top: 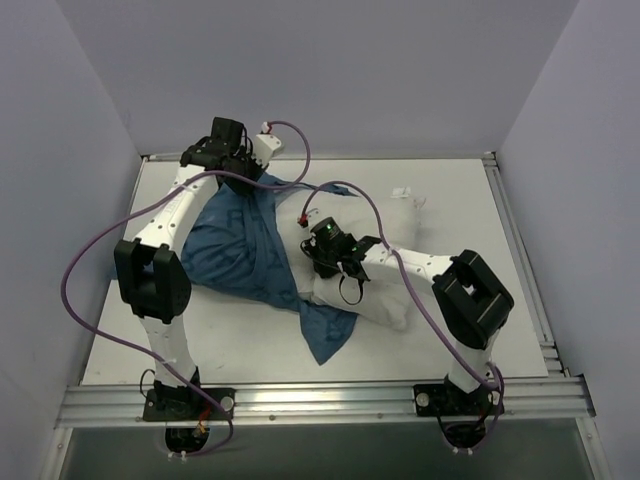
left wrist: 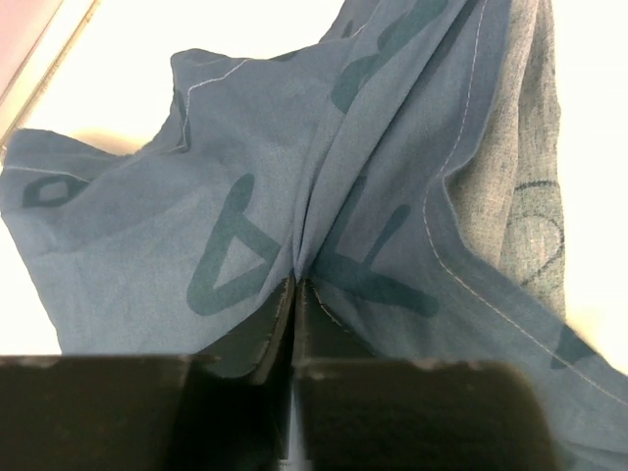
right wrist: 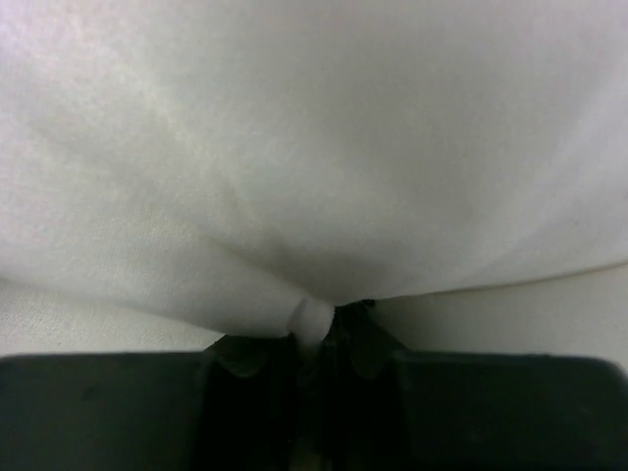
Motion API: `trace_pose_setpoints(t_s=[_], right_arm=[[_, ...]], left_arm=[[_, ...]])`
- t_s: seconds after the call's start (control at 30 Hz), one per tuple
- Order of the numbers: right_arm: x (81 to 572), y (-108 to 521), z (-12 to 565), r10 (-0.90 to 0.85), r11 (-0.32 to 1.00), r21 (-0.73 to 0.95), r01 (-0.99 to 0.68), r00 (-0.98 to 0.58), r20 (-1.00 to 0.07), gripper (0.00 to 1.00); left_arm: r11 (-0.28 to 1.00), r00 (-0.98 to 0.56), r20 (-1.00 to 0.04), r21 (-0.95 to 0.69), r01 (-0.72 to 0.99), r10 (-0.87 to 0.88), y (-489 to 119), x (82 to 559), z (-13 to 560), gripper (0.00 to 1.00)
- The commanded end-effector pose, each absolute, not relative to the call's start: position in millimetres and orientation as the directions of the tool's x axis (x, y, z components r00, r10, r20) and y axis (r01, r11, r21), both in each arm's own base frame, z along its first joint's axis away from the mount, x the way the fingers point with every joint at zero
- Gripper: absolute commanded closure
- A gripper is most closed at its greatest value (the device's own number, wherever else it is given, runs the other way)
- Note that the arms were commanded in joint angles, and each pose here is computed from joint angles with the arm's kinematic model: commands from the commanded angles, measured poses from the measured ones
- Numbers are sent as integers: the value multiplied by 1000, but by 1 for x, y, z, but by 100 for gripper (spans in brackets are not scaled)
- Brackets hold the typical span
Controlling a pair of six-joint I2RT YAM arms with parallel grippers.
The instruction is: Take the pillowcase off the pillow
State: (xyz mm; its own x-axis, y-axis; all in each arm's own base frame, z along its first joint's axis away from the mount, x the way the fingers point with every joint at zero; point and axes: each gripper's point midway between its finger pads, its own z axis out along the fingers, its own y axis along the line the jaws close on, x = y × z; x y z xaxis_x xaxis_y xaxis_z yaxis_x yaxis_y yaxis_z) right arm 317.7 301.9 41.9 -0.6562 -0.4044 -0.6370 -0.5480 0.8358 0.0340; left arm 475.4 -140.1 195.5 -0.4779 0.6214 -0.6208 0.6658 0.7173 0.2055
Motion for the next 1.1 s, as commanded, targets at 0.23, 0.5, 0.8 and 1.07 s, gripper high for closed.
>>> trace_pose_setpoints(t_s=[0.23, 0.5, 0.8, 1.07], right_arm=[[274, 256, 17, -374, 871, 124, -475, -806, -459, 100], [298, 255, 97, -206, 831, 301, -469, -760, -616, 100], [312, 233, 130, -148, 815, 343, -467, -740, -656, 100], [326, 203, 135, -155, 837, 306, -454, -732, -664, 100]], left_arm=[[728, -486, -701, 69, 682, 522, -125, 448, 259, 6], [820, -600, -640, 87, 565, 481, -36, 406, 264, 6], [778, -645, -492, 114, 617, 584, 32, 340, 189, 6], [565, -459, -339, 373, 736, 821, 65, 344, 125, 6]])
